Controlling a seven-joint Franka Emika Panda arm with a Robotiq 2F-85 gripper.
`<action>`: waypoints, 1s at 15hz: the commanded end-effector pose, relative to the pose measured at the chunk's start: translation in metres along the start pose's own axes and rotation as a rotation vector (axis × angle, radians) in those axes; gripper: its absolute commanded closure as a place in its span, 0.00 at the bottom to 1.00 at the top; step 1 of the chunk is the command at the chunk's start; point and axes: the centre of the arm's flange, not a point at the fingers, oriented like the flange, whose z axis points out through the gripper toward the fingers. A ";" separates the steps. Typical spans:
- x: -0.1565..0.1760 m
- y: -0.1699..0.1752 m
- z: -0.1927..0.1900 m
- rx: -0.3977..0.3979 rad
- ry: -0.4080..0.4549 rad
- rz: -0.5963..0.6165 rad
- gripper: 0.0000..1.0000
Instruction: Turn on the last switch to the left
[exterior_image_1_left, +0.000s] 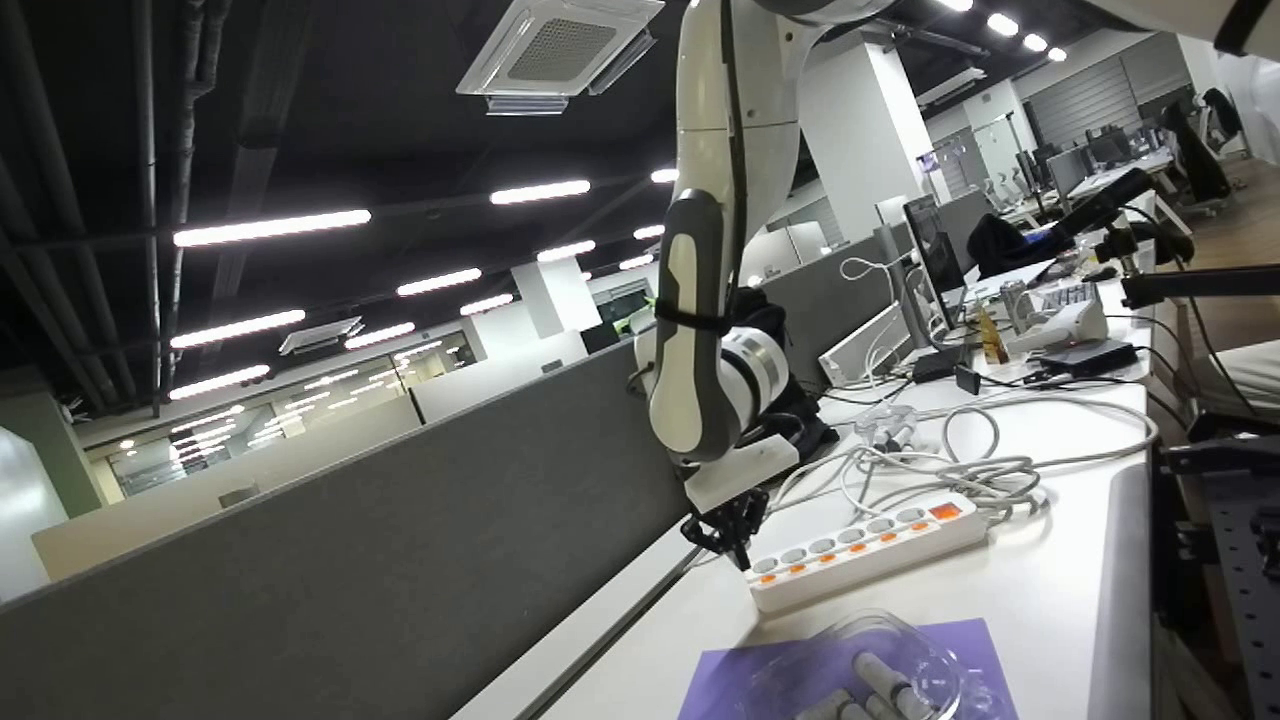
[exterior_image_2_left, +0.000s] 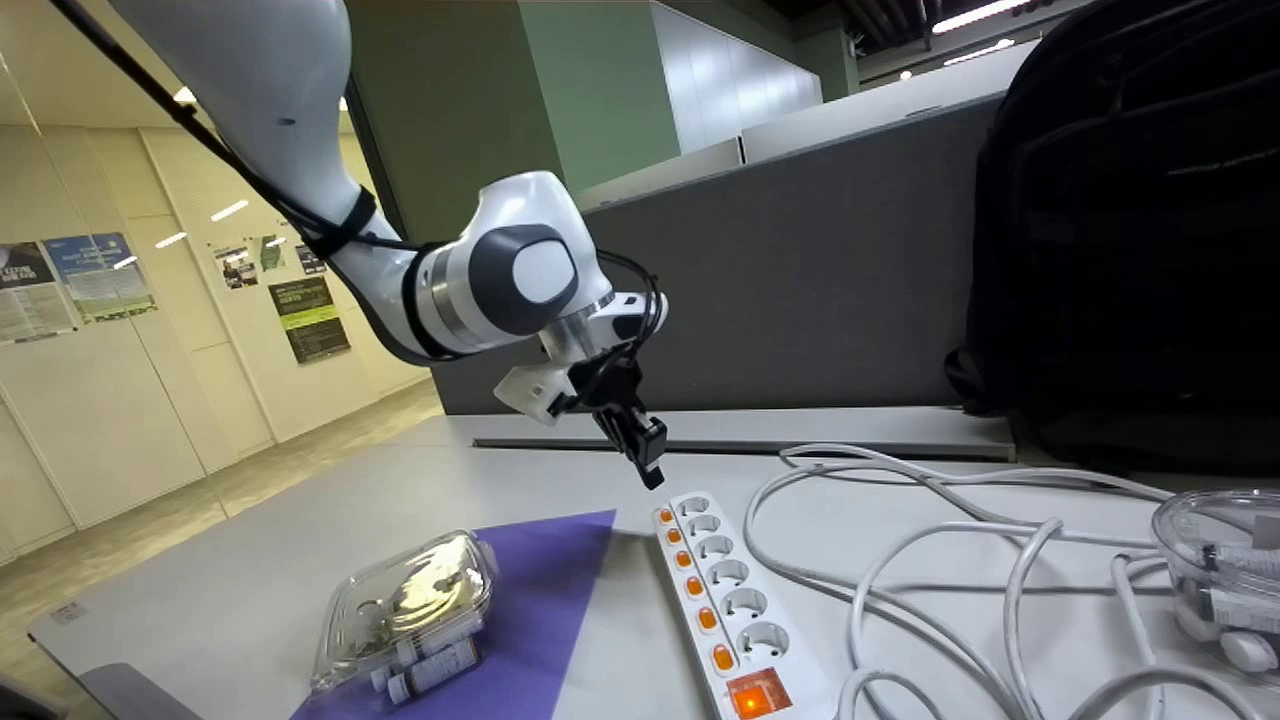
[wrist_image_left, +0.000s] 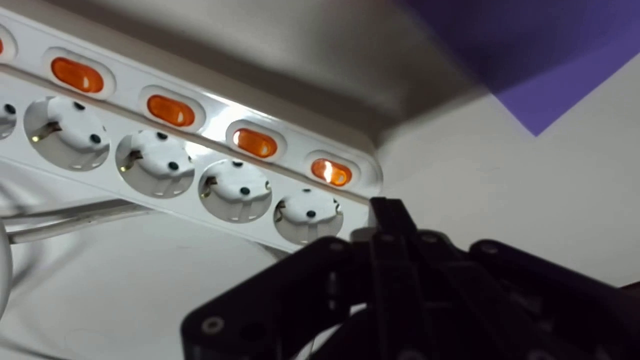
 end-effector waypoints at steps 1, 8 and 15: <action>-0.006 0.009 -0.014 0.015 -0.013 0.063 1.00; 0.000 0.021 0.004 0.054 -0.126 0.179 1.00; 0.006 0.022 0.008 0.053 -0.115 0.208 1.00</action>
